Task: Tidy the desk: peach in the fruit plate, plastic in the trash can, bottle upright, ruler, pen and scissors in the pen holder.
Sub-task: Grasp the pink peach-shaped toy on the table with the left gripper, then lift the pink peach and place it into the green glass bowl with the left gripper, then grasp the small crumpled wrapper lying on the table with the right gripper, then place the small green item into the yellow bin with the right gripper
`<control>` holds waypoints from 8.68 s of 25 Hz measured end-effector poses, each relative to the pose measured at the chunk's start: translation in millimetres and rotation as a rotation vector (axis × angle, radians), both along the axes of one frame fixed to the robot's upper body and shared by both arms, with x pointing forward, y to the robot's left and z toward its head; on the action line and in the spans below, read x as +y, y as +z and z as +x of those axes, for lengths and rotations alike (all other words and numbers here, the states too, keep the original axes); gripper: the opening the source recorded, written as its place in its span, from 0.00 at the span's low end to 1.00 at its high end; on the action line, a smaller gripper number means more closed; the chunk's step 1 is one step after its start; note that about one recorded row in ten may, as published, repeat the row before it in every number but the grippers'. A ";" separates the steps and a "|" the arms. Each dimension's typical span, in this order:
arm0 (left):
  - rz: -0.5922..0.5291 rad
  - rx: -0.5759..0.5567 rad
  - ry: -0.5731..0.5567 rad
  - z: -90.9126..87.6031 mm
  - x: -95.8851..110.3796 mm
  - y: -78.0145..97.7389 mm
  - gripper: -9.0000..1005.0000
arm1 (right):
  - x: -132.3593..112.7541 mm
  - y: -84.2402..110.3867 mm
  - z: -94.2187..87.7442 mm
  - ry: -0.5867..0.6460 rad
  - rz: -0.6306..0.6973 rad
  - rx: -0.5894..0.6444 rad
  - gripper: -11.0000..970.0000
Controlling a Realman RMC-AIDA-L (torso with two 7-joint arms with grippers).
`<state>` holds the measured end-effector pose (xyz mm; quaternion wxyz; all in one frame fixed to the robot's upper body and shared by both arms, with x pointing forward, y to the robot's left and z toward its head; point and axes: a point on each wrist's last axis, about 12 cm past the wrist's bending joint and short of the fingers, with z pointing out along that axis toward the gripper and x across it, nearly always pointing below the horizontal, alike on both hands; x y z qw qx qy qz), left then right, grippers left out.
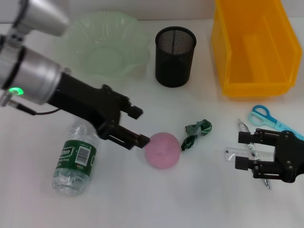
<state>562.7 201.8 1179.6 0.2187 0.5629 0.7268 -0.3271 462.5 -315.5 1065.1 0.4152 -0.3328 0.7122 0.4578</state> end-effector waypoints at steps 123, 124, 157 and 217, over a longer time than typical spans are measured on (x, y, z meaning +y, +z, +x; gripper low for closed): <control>-0.280 -0.029 0.157 -36.5 38.9 -61.5 0.83 | 136.2 136.8 109.1 0.422 -1.104 -0.081 0.78; -0.280 -0.029 0.157 -36.5 38.9 -61.5 0.83 | 136.2 136.8 109.1 0.422 -1.104 -0.081 0.78; -0.278 -0.027 0.194 -28.0 45.4 -58.6 0.82 | 183.6 68.8 136.9 0.525 -1.076 -0.196 0.33; -0.280 0.021 0.270 -16.4 48.3 -51.5 0.82 | 10.5 117.8 162.2 -0.415 -0.268 -0.159 0.32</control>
